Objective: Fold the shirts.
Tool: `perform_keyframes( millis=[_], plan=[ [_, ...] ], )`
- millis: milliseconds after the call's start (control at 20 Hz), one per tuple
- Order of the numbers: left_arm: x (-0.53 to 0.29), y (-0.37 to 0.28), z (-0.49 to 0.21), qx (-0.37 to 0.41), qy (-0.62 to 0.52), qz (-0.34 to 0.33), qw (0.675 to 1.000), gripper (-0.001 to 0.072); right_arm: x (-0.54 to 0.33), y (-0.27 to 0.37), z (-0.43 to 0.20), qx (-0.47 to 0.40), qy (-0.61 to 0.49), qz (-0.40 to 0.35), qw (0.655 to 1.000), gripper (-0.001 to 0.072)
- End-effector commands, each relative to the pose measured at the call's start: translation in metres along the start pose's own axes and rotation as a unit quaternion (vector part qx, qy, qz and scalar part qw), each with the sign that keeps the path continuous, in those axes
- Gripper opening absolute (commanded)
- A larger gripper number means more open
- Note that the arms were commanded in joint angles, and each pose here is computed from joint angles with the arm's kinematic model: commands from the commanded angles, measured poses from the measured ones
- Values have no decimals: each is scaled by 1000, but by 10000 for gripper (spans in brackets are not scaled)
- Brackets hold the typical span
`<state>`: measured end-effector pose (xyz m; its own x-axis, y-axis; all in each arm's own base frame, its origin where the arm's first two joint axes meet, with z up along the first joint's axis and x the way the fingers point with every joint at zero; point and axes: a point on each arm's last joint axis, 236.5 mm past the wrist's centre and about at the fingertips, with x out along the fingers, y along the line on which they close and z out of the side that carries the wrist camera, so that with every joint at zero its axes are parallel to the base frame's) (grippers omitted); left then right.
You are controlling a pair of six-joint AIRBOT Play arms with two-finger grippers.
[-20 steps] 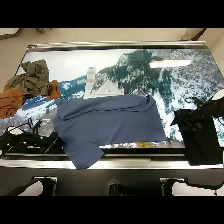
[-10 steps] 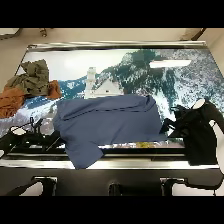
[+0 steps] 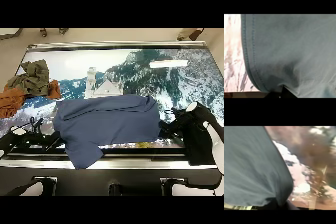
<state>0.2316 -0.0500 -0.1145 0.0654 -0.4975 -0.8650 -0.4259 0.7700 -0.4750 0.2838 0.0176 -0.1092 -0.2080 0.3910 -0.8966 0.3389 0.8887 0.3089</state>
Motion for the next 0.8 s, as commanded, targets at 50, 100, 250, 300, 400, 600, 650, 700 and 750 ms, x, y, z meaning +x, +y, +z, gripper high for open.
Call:
perform_keyframes(
  millis=[50, 100, 250, 300, 400, 600, 650, 700, 750],
  plan=[
    [-23, -20, 9, 63, -5, -12, 998, 28, -10, 20, 4, -28, -16, -1, 999, 39],
    [-46, -36, 24, 89, -36, -17, 995, 28, -29, 26, 13, -43, -47, -1, 998, 38],
    [-180, -119, 82, 191, -240, -32, 951, 27, -163, 75, 58, -129, -266, -1, 955, 38],
    [-246, -157, 85, 230, -323, -39, 917, 27, -232, 99, 61, -163, -364, -1, 917, 38],
    [-404, -239, 47, 303, -510, -62, 803, 27, -401, 148, 19, -205, -588, 7, 783, 39],
    [-614, -318, -139, 378, -751, -111, 530, 28, -598, 186, -197, -243, -835, 21, 494, 39],
    [-623, -319, -174, 387, -765, -114, 502, 28, -601, 184, -234, -246, -846, 21, 472, 39],
    [-625, -318, -196, 392, -772, -115, 487, 28, -597, 180, -255, -245, -848, 22, 470, 39],
    [-625, -316, -209, 395, -776, -116, 479, 28, -593, 175, -273, -237, -849, 29, 471, 39]
  ],
)
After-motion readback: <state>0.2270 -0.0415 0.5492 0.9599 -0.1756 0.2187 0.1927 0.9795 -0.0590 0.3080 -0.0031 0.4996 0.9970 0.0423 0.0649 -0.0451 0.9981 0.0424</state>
